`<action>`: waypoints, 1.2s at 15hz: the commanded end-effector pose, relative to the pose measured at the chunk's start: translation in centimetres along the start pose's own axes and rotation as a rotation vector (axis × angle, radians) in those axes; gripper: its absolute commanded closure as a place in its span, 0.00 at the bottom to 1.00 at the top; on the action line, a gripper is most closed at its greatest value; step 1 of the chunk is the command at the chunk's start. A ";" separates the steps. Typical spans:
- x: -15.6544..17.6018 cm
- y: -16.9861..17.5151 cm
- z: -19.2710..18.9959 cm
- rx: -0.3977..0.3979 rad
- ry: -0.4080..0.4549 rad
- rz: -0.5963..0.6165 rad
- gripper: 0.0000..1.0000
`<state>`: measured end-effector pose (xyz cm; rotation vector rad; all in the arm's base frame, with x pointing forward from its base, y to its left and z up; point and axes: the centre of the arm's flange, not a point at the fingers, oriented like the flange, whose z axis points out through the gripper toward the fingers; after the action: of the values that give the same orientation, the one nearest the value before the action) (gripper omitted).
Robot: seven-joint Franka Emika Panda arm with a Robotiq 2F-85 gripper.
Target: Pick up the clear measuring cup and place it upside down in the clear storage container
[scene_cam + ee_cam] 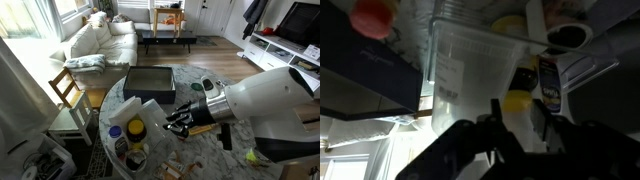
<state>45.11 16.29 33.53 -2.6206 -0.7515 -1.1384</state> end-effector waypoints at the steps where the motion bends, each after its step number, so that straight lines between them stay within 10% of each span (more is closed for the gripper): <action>1: -0.2 1.4 -2.6 0.025 -0.082 0.014 0.94; 18: -2.8 3.7 -1.9 0.004 -0.071 0.058 1.00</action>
<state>44.10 12.69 31.67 -2.6812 -0.6957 -1.0430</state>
